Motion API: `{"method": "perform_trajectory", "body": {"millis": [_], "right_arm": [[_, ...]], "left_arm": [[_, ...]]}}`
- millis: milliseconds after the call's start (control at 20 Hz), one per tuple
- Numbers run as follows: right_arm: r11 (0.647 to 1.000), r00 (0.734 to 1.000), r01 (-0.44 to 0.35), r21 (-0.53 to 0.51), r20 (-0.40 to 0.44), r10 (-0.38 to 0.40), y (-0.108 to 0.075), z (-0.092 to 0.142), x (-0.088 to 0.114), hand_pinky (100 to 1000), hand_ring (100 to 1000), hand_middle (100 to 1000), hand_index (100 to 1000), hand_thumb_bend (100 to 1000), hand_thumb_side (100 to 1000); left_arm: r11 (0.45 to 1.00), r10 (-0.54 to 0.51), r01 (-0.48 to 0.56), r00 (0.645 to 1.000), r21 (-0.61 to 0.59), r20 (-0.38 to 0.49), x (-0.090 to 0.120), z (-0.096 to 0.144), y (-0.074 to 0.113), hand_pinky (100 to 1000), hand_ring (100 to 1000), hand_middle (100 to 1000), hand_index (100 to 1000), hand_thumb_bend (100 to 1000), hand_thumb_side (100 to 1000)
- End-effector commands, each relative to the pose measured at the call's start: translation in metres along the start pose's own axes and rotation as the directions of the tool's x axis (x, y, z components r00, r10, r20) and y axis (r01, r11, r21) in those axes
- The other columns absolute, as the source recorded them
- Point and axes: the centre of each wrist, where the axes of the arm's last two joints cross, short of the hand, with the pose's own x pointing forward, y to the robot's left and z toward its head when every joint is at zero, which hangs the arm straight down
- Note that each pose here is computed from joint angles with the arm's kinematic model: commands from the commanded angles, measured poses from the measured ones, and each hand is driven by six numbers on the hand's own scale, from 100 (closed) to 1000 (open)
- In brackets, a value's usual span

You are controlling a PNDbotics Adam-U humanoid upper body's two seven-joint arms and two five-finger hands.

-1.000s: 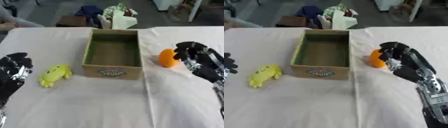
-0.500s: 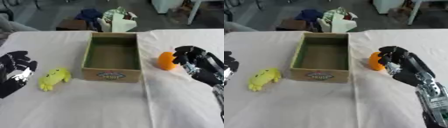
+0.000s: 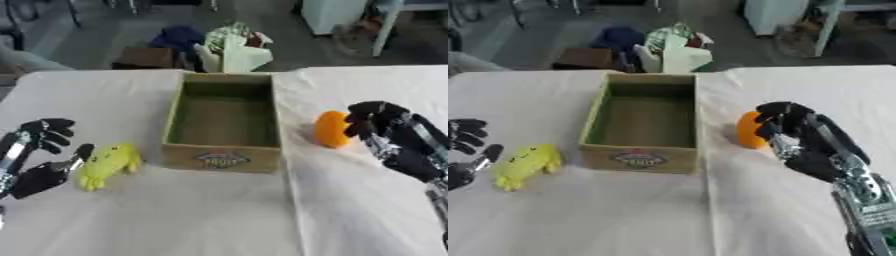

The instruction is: Pick up objects on the table and place them in the box.

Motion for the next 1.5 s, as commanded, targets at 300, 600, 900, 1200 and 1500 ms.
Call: {"method": "perform_trajectory", "body": {"millis": [300,600,900,1200,1500], "right_arm": [[1.0,1.0,-0.018,0.01,0.022,0.018,-0.004,-0.002,0.006,638,606,631,781,100,405],[1.0,1.0,-0.016,0.014,0.021,0.016,-0.004,-0.002,0.006,638,606,631,781,100,405],[1.0,1.0,-0.017,0.012,0.02,0.017,-0.004,-0.002,0.006,638,606,630,781,100,404],[1.0,1.0,-0.016,0.014,0.02,0.015,-0.004,-0.002,0.006,638,605,630,781,100,403],[1.0,1.0,-0.011,0.018,0.021,0.011,-0.003,-0.002,0.006,638,605,629,781,100,404]], "left_arm": [[0.993,-0.099,0.095,0.994,-0.074,-0.053,-0.009,-0.013,0.002,649,676,677,818,542,498],[0.989,-0.111,0.104,0.992,-0.106,-0.065,-0.012,-0.016,-0.004,651,678,679,818,563,493],[0.984,-0.141,0.132,0.988,-0.118,-0.07,-0.012,-0.019,-0.006,651,675,675,817,563,488],[0.979,-0.181,0.172,0.98,-0.105,-0.083,-0.011,-0.024,-0.007,654,675,674,814,542,476],[0.956,-0.288,0.278,0.952,-0.093,-0.107,-0.007,-0.04,-0.013,659,673,674,811,523,456]]}}
